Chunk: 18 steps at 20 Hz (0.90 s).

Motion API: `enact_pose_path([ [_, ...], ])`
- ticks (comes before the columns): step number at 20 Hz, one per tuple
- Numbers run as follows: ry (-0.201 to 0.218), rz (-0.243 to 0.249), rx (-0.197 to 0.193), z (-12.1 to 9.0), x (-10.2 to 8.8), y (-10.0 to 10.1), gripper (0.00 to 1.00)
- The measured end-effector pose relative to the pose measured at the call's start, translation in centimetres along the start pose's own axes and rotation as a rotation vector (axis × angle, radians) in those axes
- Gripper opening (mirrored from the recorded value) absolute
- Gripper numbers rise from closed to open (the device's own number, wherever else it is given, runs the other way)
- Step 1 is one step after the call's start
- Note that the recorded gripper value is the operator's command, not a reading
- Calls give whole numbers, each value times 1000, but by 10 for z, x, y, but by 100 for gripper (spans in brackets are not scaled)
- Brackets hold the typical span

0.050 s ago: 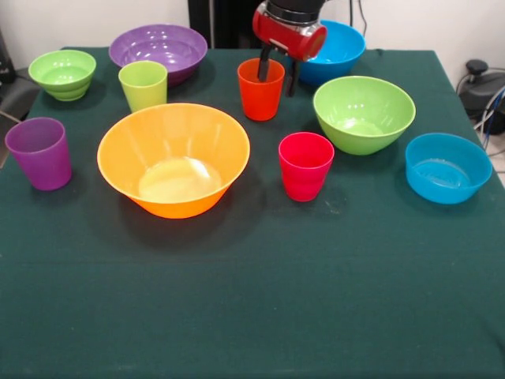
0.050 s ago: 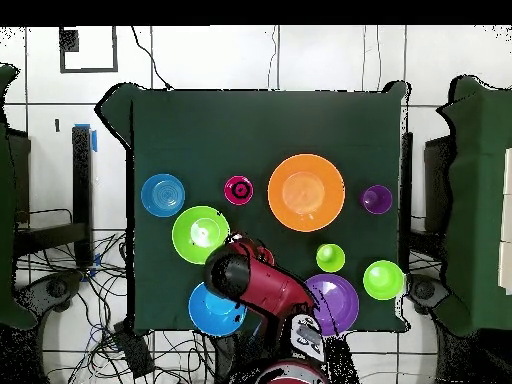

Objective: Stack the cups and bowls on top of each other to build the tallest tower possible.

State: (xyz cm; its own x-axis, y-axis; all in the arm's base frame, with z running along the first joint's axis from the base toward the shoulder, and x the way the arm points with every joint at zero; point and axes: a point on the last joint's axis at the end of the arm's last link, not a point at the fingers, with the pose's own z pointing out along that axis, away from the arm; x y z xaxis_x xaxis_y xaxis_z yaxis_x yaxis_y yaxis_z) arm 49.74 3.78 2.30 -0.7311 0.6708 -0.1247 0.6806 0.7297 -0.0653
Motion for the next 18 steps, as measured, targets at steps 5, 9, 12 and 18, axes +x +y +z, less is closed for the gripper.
enact_pose_path([
  [5, 9, 0, 6, 1, 4, -3, 100],
  [9, 17, 3, 12, 1, 8, -7, 100],
  [12, 22, 6, 14, 2, 9, -9, 100],
  [18, 37, 20, 17, 5, 10, -15, 100],
])
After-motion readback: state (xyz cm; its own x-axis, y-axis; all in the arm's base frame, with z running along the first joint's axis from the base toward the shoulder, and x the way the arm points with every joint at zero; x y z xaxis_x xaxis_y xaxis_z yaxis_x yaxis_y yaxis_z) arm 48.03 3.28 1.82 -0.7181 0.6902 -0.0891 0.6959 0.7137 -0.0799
